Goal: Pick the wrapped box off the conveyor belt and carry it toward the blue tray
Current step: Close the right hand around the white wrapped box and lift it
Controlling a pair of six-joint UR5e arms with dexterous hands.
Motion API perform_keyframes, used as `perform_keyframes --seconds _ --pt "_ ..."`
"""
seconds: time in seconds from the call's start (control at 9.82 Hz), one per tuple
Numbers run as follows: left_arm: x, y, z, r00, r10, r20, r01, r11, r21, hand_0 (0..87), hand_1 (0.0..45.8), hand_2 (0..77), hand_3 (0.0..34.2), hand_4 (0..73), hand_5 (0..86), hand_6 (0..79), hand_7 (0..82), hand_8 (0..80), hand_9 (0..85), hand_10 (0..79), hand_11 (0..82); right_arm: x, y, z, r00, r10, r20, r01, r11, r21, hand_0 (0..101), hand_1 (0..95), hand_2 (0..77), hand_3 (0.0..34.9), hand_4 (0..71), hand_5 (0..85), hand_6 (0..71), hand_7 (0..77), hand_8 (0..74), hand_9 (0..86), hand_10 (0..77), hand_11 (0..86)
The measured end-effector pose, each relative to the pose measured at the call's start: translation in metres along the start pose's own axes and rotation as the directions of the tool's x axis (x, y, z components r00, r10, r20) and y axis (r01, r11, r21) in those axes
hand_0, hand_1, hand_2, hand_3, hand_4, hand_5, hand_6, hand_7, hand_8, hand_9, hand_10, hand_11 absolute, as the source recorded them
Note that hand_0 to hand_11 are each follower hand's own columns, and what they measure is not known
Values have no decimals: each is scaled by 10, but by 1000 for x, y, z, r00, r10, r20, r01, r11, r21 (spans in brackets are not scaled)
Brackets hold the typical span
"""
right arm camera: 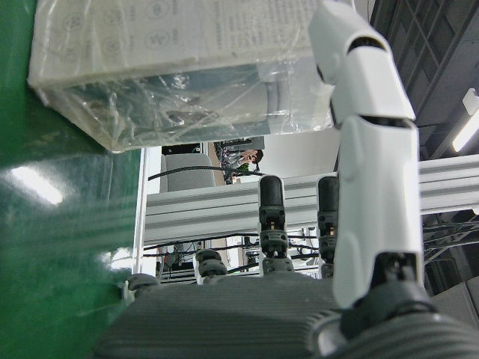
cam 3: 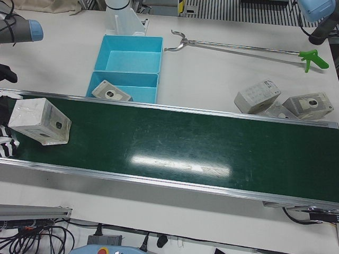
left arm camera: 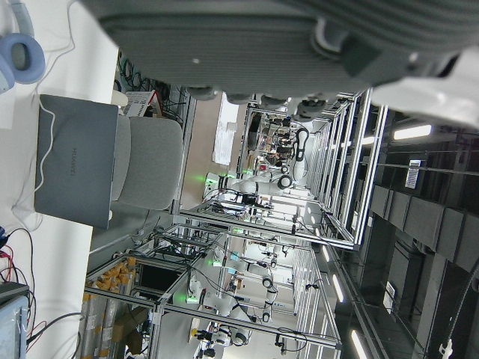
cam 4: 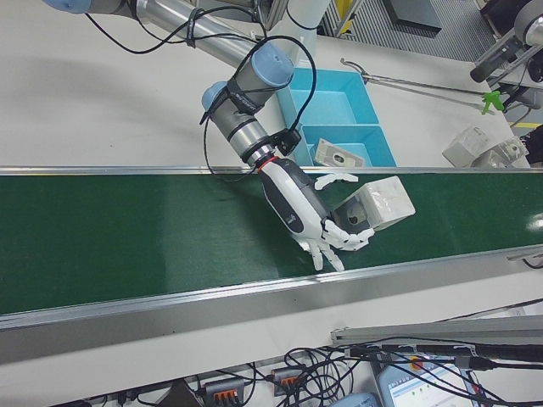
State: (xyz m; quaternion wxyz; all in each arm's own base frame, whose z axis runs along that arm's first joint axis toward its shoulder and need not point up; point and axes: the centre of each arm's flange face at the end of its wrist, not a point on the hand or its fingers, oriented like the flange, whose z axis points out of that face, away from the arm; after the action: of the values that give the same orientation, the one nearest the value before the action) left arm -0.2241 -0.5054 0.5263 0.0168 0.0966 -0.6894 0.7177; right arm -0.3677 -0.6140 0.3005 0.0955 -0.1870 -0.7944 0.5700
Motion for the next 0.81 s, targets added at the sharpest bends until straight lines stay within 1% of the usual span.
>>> perform_keyframes --seconds 0.1,0.2,0.31,0.41,0.61,0.71,0.81 --pt "0 0 0 1000 0 0 0 1000 0 0 0 5 0 0 11 0 0 0 0 5 0 0 0 0 1000 0 -1 0 1000 1 492 180 218 267 109 344 54 284 0 76 0 0" --pt "0 0 0 1000 0 0 0 1000 0 0 0 5 0 0 11 0 0 0 0 0 0 1 0 0 1000 0 -2 0 1000 1 492 180 218 270 109 344 54 284 5 71 0 0" --pt "0 0 0 1000 0 0 0 1000 0 0 0 5 0 0 11 0 5 0 0 0 0 1 0 0 1000 0 -2 0 1000 1 492 180 224 266 109 344 54 284 5 71 0 0" --pt "0 0 0 1000 0 0 0 1000 0 0 0 5 0 0 11 0 5 0 0 0 0 1 0 0 1000 0 -2 0 1000 1 492 180 224 273 109 344 54 284 5 71 0 0" --pt "0 0 0 1000 0 0 0 1000 0 0 0 5 0 0 11 0 5 0 0 5 0 1 0 2 1000 -2 -1 2 1000 3 492 180 240 270 109 344 54 284 5 71 0 0" --pt "0 0 0 1000 0 0 0 1000 0 0 0 5 0 0 11 0 5 0 0 5 0 3 3 7 1000 -1 -1 1 1000 0 492 175 245 280 115 349 60 300 5 71 0 0" --pt "0 0 0 1000 0 0 0 1000 0 0 0 5 0 0 11 0 5 0 0 5 0 5 8 14 1000 -2 -1 2 1000 -5 492 180 245 298 115 349 60 300 5 71 0 0"
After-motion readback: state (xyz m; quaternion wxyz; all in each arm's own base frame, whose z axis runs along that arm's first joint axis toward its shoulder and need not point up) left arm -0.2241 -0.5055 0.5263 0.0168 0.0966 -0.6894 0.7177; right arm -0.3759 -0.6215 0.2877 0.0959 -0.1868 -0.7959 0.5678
